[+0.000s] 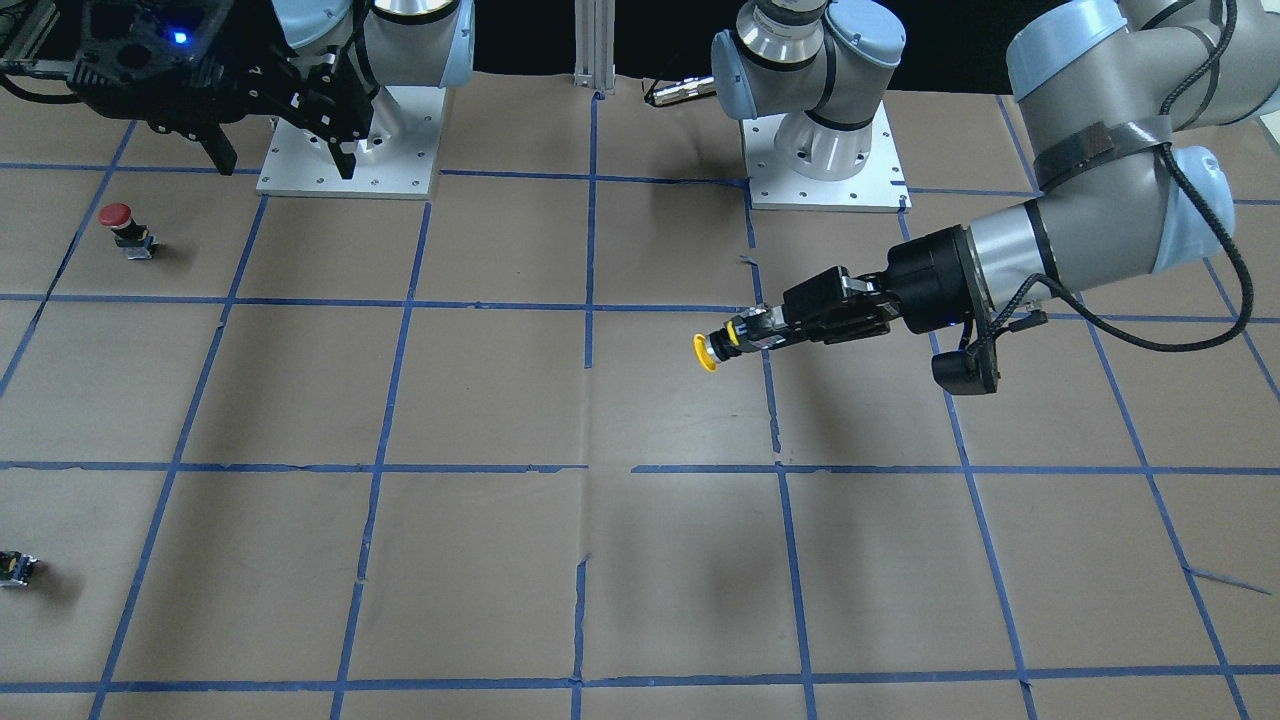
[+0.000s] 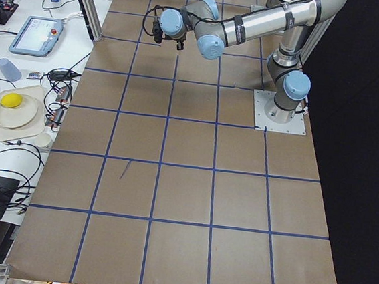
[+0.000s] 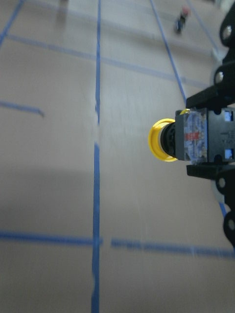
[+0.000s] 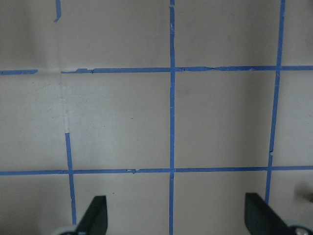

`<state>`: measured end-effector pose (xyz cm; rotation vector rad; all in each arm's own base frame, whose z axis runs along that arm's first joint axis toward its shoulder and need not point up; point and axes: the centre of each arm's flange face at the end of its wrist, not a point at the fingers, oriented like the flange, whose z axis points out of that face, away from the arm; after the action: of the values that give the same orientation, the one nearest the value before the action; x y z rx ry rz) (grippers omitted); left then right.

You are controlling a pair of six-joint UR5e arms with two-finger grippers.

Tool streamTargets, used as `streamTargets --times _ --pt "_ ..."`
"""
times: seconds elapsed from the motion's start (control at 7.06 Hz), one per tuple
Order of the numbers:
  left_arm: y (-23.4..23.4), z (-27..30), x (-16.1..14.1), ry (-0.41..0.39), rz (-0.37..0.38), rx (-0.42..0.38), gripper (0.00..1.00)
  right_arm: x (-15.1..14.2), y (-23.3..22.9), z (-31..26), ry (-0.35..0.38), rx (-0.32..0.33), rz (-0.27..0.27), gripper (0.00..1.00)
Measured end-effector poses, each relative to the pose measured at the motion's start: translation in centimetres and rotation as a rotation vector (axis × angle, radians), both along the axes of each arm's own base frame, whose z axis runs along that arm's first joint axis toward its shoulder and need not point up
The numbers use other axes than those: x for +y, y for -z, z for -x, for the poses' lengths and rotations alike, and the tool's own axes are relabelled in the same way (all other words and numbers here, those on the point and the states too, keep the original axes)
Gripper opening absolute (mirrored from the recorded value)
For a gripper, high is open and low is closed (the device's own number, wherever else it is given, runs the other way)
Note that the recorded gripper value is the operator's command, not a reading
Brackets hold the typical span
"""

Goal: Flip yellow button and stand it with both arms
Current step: 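Lift the button with the left gripper while the right gripper approaches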

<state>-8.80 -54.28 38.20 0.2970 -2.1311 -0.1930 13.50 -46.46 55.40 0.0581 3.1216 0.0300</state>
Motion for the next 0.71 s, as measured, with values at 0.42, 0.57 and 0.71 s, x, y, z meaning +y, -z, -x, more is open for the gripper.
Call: streamTargets --times 0.42,0.57,0.71 --pt "-1.6 4.8 -0.3 -0.130 -0.097 0.326 0.01 -0.7 0.9 5.6 0.199 -0.303 -0.117 1.00" --pt "-0.9 6.4 0.3 -0.152 -0.132 0.420 0.01 -0.4 1.5 7.2 0.284 -0.441 -0.191 1.00" --pt "0.1 8.5 1.3 -0.162 -0.165 0.507 0.01 -0.1 2.0 8.1 0.365 -0.592 -0.259 1.00"
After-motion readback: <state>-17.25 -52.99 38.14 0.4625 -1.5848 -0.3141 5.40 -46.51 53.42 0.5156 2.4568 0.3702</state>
